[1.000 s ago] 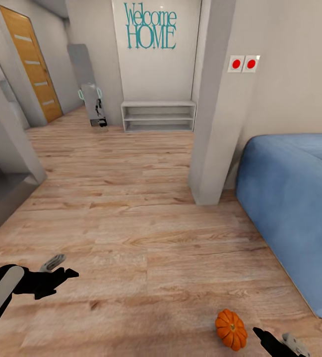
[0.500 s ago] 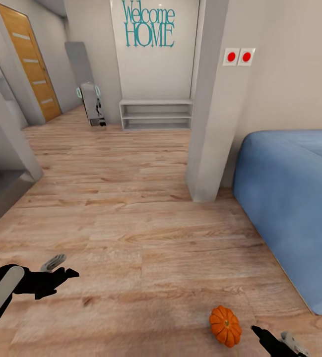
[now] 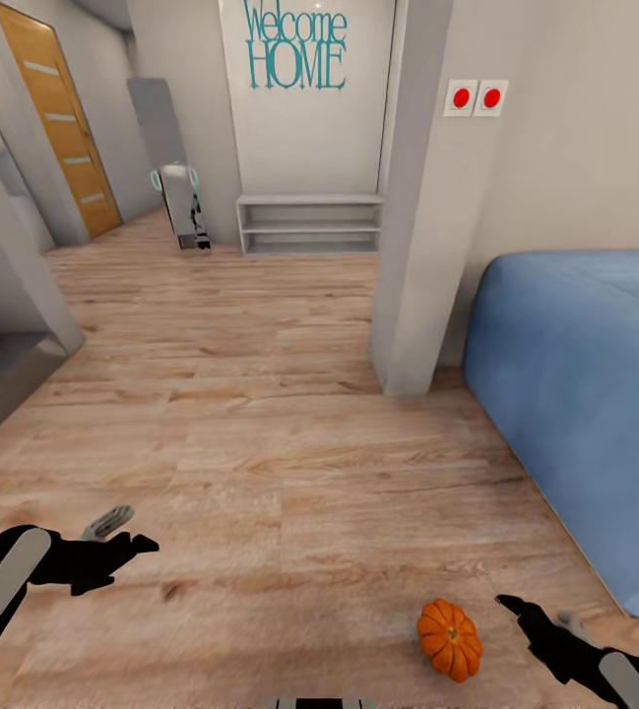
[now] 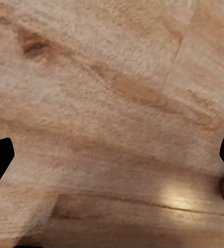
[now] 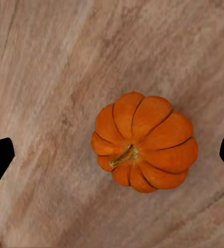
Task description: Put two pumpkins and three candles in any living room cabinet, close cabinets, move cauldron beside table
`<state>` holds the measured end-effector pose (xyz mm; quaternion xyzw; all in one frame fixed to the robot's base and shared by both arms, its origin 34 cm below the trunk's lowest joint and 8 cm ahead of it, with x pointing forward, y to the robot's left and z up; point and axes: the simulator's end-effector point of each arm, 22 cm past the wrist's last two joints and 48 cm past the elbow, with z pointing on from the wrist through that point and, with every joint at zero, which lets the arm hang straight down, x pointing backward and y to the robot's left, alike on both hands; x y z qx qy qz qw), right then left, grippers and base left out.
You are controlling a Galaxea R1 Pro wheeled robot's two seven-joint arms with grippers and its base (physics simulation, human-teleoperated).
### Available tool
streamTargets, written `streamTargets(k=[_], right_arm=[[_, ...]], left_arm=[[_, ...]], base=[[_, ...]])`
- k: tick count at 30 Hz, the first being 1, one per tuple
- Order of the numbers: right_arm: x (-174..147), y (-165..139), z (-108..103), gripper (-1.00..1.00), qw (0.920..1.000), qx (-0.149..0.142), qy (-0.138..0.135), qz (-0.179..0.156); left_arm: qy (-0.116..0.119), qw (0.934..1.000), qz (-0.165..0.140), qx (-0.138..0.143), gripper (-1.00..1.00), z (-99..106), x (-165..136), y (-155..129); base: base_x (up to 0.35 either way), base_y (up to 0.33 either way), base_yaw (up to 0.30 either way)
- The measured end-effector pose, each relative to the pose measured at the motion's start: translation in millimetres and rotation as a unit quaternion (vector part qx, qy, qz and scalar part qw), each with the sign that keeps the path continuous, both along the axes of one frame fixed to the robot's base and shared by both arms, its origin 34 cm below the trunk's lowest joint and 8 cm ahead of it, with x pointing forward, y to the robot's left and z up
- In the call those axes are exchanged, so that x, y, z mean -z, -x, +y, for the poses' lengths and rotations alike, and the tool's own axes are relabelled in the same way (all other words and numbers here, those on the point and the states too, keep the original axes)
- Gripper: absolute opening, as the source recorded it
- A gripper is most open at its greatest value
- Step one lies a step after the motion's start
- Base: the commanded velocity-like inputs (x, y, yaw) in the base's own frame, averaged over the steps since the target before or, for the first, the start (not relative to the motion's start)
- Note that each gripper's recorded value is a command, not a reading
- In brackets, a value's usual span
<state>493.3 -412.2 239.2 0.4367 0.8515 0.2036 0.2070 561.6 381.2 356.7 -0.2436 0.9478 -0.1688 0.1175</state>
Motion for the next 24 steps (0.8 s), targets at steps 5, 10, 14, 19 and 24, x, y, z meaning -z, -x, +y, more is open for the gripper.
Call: streamTargets(k=[5,10,14,19,24], right_arm=[[3.8,-0.3,-11.9,1.00,0.9998,0.017,-0.005,0.005],[10.9,6.8,-21.7,1.00,0.9996,0.020,0.001,0.018],[17.7,11.8,-22.5,1.00,0.9994,0.020,0.001,0.027],[23.2,14.4,-27.0,1.00,0.9990,0.034,-0.003,0.029],[29.3,19.0,-32.2,1.00,0.9980,0.053,-0.008,0.033]], left_arm=[[0.000,1.0000,0.005,0.003,1.00,-1.6,10.0,2.5],[0.000,0.9999,0.014,0.003,1.00,-2.1,19.9,5.6],[0.001,0.9997,0.022,0.004,1.00,-2.4,27.8,8.1],[0.001,0.9995,0.032,0.004,1.00,-2.1,37.5,11.5],[0.000,0.9991,0.042,0.004,1.00,-2.4,47.9,15.8]], base=[[0.000,0.000,0.000],[0.000,0.000,0.000],[0.000,0.000,0.000],[0.000,0.000,0.000],[0.000,0.000,0.000]])
